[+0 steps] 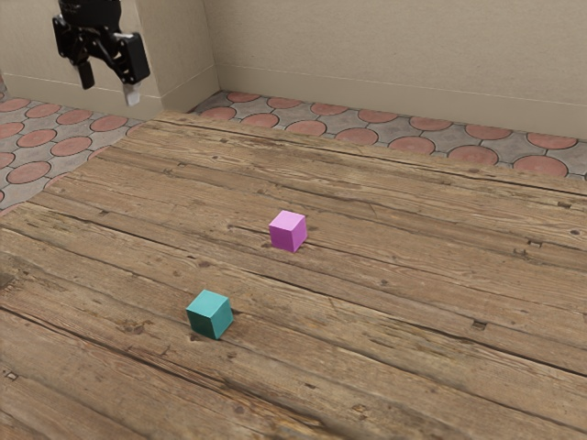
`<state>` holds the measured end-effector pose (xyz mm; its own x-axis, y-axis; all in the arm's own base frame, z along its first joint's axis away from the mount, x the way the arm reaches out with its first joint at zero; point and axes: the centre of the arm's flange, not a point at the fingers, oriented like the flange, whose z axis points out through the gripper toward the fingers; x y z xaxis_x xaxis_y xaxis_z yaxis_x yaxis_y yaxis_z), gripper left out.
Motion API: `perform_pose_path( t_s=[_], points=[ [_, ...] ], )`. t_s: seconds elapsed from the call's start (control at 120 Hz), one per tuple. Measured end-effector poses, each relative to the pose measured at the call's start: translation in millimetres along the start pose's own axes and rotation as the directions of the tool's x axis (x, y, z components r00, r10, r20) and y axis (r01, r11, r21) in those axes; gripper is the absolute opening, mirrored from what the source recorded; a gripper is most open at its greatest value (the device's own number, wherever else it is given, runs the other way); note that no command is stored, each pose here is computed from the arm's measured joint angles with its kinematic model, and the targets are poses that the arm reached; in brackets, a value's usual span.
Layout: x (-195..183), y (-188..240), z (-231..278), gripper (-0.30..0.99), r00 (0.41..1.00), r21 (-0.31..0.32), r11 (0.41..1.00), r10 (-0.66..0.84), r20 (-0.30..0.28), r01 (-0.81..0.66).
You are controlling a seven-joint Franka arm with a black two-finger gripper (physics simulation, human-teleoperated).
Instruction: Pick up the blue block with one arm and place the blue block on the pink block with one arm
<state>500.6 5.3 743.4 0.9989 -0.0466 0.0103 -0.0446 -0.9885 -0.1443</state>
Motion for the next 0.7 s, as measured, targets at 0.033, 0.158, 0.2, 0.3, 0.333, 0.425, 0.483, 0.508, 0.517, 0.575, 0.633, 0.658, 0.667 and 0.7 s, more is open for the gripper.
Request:
perform_pose_path(
  t_s=[0.033,0.158,0.2,0.3,0.333,0.425,0.483,0.508,0.517,0.575,0.633,0.658,0.667,0.7],
  points=[
    [0,0,1,0.69,1.0,0.0,1.0,0.003,0.003,-0.003],
    [3,5,18,0.69,0.999,0.004,1.0,0.018,0.044,-0.018],
    [8,9,32,0.69,0.998,0.003,1.0,0.027,0.061,-0.027],
    [24,21,83,0.69,0.994,0.001,0.998,0.057,0.093,-0.057],
    [28,25,96,0.69,0.993,0.0,0.998,0.065,0.098,-0.066],
    [35,36,136,0.69,0.989,-0.002,0.996,0.09,0.115,-0.09],
    [38,42,161,0.69,0.988,-0.001,0.995,0.104,0.117,-0.105],
    [40,45,172,0.69,0.987,0.0,0.994,0.11,0.115,-0.111],
    [40,46,175,0.69,0.987,0.0,0.994,0.112,0.114,-0.112],
    [41,51,203,0.69,0.986,0.0,0.992,0.123,0.111,-0.124],
    [45,55,227,0.69,0.987,0.001,0.992,0.129,0.099,-0.13],
    [46,56,235,0.69,0.987,0.002,0.991,0.131,0.091,-0.131],
    [46,57,238,0.69,0.987,0.002,0.991,0.131,0.089,-0.132],
    [47,59,251,0.69,0.988,0.001,0.991,0.133,0.084,-0.133]
  ],
)
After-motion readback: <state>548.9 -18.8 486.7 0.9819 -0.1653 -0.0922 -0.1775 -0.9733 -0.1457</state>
